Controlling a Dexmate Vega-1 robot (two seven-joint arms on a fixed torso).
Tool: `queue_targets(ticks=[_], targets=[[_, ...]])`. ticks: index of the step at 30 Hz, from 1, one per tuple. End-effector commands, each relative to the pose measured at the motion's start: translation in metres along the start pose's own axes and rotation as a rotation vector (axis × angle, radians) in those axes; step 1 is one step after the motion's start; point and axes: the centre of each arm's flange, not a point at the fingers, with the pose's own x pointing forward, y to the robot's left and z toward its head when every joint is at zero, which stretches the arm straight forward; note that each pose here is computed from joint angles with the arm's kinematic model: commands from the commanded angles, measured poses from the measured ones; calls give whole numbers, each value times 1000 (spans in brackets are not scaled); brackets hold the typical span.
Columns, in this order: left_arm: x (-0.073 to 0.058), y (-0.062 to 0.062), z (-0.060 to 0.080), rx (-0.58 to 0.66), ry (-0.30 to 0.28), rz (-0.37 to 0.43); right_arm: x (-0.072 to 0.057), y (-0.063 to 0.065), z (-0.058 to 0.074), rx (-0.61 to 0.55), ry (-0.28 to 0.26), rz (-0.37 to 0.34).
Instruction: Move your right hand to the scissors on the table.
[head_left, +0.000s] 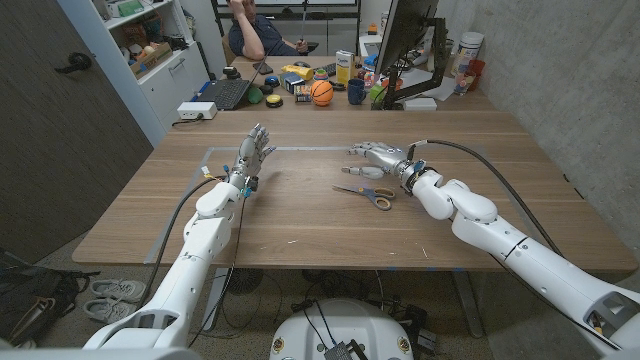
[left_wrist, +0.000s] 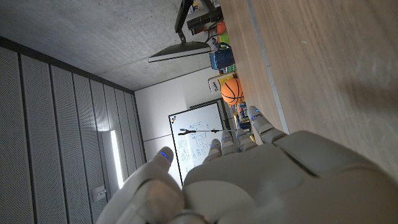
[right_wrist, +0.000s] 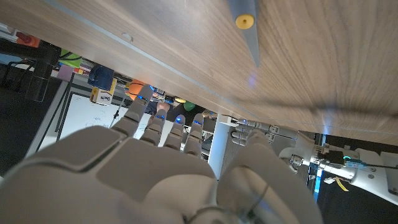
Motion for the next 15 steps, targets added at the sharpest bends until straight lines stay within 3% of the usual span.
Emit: queue_targets(ticks=[1, 8, 15], targets=[[1, 0, 1, 1, -4, 3, 2, 13, 4, -40, -6, 100], [1, -1, 1, 2, -3, 2, 2, 17, 6, -67, -7, 147], [1, -2, 0, 1, -2, 2, 1, 18, 6, -87, -6, 149]])
